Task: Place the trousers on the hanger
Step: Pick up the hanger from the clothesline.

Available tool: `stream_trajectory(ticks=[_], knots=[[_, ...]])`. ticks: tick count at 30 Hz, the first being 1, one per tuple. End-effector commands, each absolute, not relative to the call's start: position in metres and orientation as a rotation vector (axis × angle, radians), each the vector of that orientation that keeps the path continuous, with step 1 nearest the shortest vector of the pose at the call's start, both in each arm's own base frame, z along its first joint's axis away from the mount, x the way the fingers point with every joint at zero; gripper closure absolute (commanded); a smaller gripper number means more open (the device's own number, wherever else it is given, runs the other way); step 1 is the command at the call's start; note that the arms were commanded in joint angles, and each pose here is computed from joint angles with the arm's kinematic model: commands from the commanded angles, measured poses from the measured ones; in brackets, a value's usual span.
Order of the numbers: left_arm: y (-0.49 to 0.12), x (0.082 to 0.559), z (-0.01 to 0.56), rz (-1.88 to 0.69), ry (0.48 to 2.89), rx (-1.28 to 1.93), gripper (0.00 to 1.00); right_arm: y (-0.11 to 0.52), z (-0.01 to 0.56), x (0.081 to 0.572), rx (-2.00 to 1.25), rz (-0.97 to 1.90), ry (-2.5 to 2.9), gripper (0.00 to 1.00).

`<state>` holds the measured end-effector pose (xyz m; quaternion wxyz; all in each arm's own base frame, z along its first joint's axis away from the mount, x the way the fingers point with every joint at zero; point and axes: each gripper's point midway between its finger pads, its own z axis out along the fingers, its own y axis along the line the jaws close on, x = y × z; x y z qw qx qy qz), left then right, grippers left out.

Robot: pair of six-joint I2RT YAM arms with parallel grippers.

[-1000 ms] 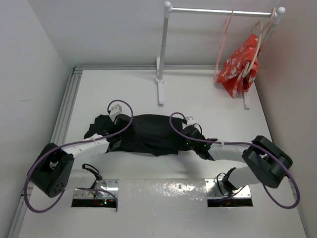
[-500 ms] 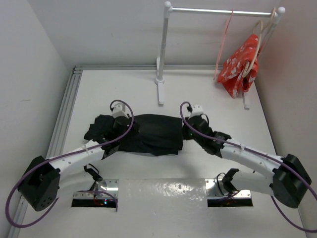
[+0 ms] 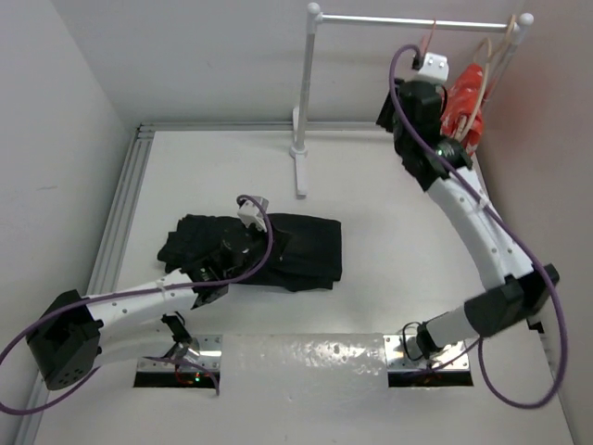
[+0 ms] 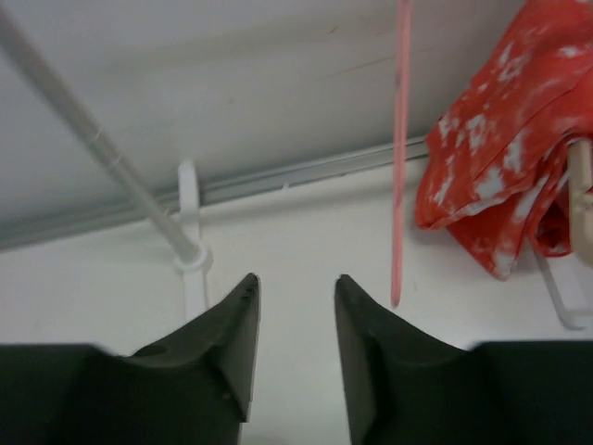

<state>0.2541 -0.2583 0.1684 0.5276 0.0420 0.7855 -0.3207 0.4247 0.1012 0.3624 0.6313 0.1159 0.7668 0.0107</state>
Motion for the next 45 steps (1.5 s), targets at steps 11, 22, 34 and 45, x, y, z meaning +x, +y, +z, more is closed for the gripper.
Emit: stream_trajectory(ticks=[11,22,34,45], knots=[[-0.273,0.237,0.179,-0.839,1.804,0.235,1.00,0.018,0.310,0.508,0.405,-0.120,1.976,0.52],[-0.277,0.237,0.172,-0.839,1.827,0.250,0.99,0.009,0.282,0.534,0.367,-0.093,1.997,0.76],[-0.280,0.238,0.169,-0.841,1.839,0.255,0.99,0.007,0.332,0.524,0.308,-0.079,1.870,1.00],[-0.283,0.239,0.164,-0.844,1.854,0.256,0.99,0.004,0.345,0.486,0.205,-0.105,1.814,1.00]])
